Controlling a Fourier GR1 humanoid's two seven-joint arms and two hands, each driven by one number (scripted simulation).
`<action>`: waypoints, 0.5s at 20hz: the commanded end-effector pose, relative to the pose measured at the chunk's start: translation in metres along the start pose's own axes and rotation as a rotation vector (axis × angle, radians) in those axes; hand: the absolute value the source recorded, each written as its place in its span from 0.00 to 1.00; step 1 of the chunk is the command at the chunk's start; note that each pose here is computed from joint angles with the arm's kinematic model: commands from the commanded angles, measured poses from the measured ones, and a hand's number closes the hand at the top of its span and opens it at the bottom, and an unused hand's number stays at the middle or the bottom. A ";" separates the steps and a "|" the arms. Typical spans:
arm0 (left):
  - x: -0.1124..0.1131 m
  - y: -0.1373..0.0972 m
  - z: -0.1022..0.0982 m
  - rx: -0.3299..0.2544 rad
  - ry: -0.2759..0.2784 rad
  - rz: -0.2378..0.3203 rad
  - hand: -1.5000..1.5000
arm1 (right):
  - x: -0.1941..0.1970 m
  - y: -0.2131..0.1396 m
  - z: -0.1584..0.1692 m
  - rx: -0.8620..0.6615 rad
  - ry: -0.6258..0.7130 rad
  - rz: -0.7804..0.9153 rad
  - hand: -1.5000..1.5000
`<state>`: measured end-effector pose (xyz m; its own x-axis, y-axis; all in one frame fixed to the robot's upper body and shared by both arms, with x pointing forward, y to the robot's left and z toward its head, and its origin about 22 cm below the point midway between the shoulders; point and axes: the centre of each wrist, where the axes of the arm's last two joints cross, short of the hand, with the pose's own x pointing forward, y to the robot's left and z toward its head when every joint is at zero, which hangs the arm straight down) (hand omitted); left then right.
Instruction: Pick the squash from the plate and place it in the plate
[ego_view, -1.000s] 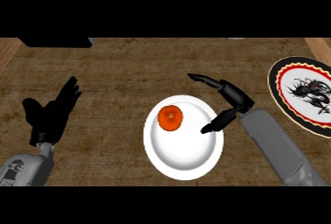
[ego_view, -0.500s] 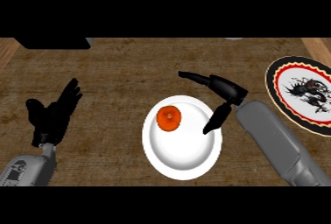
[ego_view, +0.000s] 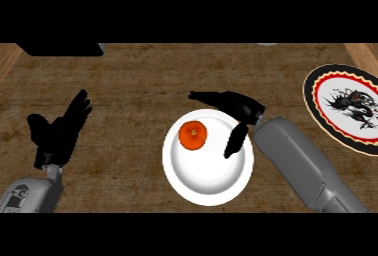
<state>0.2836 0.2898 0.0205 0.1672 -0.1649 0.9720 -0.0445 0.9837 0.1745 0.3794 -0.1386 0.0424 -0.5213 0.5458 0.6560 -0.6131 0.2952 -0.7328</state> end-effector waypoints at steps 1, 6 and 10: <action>0.010 -0.022 -0.012 -0.013 -0.001 -0.006 0.50 | -0.006 -0.009 -0.002 0.066 0.067 0.072 0.00; 0.002 0.003 0.003 -0.011 -0.019 0.006 0.50 | 0.009 0.008 -0.007 0.116 0.085 0.098 0.00; 0.006 -0.012 0.009 -0.007 0.000 0.000 0.50 | 0.014 0.002 -0.028 0.158 0.096 0.110 0.00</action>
<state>0.2852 0.2804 0.0227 0.1638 -0.1613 0.9732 -0.0335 0.9851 0.1689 0.3819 -0.1093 0.0435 -0.5308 0.6304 0.5664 -0.6351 0.1467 -0.7584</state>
